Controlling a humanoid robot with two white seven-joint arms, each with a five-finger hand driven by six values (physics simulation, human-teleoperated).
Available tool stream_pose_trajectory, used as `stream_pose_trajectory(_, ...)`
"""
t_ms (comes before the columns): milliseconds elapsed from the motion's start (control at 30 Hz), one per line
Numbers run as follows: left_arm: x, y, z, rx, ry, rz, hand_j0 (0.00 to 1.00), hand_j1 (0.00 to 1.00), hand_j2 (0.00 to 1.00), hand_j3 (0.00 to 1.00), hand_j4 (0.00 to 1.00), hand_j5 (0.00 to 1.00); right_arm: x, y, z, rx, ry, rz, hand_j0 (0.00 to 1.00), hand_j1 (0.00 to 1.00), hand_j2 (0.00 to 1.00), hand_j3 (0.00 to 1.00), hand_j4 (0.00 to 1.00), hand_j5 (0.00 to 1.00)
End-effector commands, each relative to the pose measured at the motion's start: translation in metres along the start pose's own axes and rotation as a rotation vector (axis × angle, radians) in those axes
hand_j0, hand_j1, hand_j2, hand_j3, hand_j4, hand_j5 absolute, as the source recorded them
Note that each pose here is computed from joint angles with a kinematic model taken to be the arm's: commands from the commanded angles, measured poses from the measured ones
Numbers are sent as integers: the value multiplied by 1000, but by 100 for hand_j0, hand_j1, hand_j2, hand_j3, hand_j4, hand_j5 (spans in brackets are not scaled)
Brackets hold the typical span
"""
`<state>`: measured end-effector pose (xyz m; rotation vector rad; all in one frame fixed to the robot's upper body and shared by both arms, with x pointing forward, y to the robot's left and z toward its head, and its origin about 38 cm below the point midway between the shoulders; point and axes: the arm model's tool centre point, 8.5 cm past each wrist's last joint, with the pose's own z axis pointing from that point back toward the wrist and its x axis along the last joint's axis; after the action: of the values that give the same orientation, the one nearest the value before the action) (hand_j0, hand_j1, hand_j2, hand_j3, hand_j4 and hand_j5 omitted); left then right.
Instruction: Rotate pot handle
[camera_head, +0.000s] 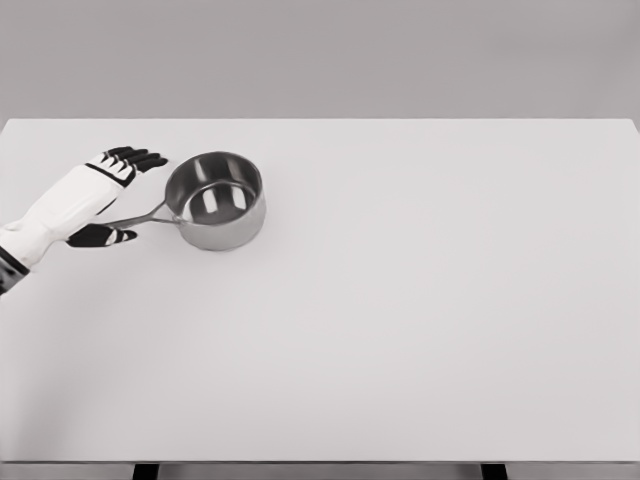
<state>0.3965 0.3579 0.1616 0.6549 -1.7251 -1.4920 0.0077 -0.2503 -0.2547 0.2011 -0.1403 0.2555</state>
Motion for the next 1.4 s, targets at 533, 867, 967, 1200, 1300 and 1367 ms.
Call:
stream_pose_trajectory(533,-34,7,1,5,86,17,100,100,100,100,100,100,0,0,0,0,1,0,100,100,100,100,100,100)
stream_pose_trajectory(867,-43,10,-12,6,99,22,100,100,100,100,100,100,0,0,0,0,-1,0,100,100,100,100,100,100)
stream_pose_trajectory(967,-44,11,-8,8,103,24,100,100,100,100,100,100,0,0,0,0,-1,0,100,100,100,100,100,100)
stream_pose_trajectory(1200,23,123,27,154,-183,88,100,100,100,100,100,100,0,0,0,0,-1,0,100,100,100,100,100,100)
stream_pose_trajectory(1300,77,106,0,101,-362,115,100,100,100,100,100,100,0,0,0,0,1,0,100,100,100,100,100,100)
stream_pose_trajectory(1367,110,71,-31,28,-475,183,100,100,100,100,100,100,0,0,0,0,1,0,100,100,100,100,100,100)
